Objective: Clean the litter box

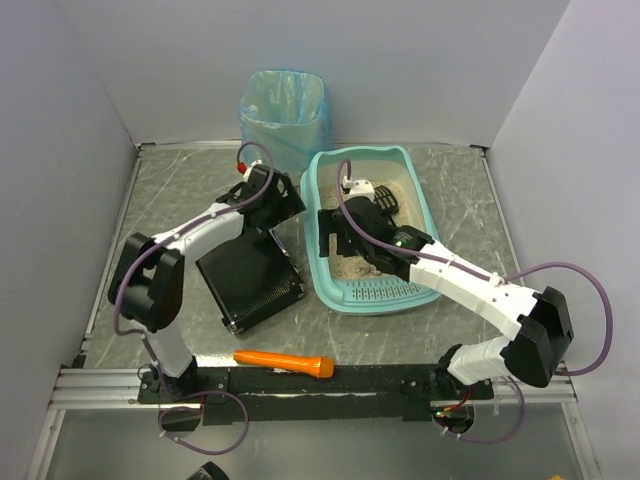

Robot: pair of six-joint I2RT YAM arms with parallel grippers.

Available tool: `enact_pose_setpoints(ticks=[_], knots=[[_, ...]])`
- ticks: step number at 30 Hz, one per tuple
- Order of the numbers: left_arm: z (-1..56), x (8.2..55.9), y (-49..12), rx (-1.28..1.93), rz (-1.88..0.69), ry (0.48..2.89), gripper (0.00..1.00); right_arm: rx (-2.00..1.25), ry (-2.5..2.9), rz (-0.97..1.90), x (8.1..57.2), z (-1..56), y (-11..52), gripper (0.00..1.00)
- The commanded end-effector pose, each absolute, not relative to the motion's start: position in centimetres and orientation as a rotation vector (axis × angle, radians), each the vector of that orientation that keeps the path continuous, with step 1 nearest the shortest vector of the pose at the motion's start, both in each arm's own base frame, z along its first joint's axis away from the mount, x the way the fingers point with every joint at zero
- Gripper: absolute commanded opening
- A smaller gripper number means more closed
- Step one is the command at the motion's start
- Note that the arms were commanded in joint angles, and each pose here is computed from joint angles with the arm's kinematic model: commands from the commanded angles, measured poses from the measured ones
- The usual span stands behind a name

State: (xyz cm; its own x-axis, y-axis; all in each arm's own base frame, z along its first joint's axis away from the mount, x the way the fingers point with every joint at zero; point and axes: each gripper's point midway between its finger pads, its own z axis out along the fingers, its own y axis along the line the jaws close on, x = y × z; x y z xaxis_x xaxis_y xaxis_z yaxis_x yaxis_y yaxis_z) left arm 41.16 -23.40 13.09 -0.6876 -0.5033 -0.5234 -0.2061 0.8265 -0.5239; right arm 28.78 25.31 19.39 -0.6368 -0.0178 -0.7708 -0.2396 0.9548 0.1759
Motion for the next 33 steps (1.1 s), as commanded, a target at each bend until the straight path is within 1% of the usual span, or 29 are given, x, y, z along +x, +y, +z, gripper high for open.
enact_pose_setpoints(ticks=[1, 7, 11, 13, 15, 21, 23, 25, 26, 27, 29, 30, 32, 33], knots=[[12.5, 42.2, -25.6, -0.512, -0.628, 2.324, 0.96, -0.132, 2.191, 0.367, 28.8, 20.5, 25.0, 1.00], [6.5, 39.5, -24.7, -0.536, -0.450, 2.487, 0.89, -0.132, 2.224, 0.350, 28.4, 19.4, 24.8, 1.00], [2.7, 36.1, -21.1, -0.579, -0.208, 2.606, 0.89, -0.136, 2.221, 0.348, 28.4, 19.5, 24.6, 1.00], [1.4, 34.5, -18.8, -0.600, -0.081, 2.636, 0.91, -0.138, 2.208, 0.359, 28.3, 19.7, 24.6, 1.00], [0.0, 32.7, -17.0, -0.623, -0.005, 2.665, 0.91, -0.141, 2.194, 0.372, 28.3, 19.9, 24.6, 1.00], [-2.1, 30.7, -12.5, -0.726, 0.064, 2.673, 0.92, -0.136, 2.165, 0.371, 28.1, 20.5, 24.1, 1.00], [-1.6, 30.3, -13.1, -0.696, -0.025, 2.679, 0.92, -0.132, 2.150, 0.372, 28.3, 20.8, 24.1, 1.00], [0.3, 31.9, -15.2, -0.590, -0.218, 2.616, 0.91, -0.158, 2.139, 0.376, 28.6, 20.7, 24.5, 1.00], [0.2, 31.2, -15.9, -0.569, -0.293, 2.633, 0.91, -0.158, 2.143, 0.376, 28.7, 20.7, 24.6, 1.00], [0.4, 31.4, -16.0, -0.560, -0.309, 2.615, 0.91, -0.162, 2.149, 0.372, 28.7, 20.8, 24.7, 1.00], [0.0, 31.5, -14.7, -0.571, -0.204, 2.605, 0.91, -0.166, 2.175, 0.345, 28.8, 20.1, 24.7, 1.00], [-0.5, 30.7, -13.6, -0.578, -0.111, 2.643, 0.90, -0.166, 2.181, 0.334, 28.9, 19.8, 24.6, 1.00], [-1.0, 30.8, -13.0, -0.572, -0.020, 2.676, 0.87, -0.161, 2.180, 0.329, 29.0, 19.7, 24.6, 1.00], [-1.1, 30.7, -12.1, -0.577, 0.075, 2.674, 0.84, -0.161, 2.186, 0.324, 28.9, 19.5, 24.6, 1.00]])
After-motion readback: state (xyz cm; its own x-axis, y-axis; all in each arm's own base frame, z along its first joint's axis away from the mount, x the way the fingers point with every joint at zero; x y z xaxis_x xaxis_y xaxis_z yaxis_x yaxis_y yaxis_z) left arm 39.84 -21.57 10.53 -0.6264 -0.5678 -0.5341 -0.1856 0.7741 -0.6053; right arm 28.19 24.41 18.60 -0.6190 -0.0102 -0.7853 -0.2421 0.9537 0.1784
